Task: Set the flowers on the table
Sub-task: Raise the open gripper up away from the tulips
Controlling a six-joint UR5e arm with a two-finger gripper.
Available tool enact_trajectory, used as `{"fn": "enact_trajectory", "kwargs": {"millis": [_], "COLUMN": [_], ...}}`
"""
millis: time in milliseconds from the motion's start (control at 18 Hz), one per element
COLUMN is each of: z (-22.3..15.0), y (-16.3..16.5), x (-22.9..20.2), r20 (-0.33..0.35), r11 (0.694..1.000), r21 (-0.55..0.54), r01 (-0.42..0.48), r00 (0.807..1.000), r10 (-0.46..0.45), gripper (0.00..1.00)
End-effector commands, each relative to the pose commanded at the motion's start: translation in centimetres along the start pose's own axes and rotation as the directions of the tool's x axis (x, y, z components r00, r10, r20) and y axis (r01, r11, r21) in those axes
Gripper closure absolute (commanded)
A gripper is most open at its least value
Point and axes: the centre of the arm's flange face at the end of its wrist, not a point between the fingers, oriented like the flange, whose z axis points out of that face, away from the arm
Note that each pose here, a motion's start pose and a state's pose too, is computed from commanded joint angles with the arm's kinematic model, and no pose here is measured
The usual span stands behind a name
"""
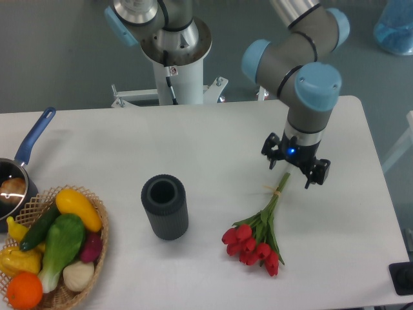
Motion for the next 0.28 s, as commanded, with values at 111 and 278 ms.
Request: {"fn": "enact_trajectory", "kwargs": {"millis": [111,278], "z": [0.00,0.00], "y": [0.00,-0.18], "x": [0.00,0.06], "r20": [0.000,0.001], "r11": [1.000,1.000], "r21": [0.000,0.000], "r01": [0.003,0.003], "r00": [1.000,1.000], "r10": [-0.003,-0.003], "gripper": [0.00,0.00]}}
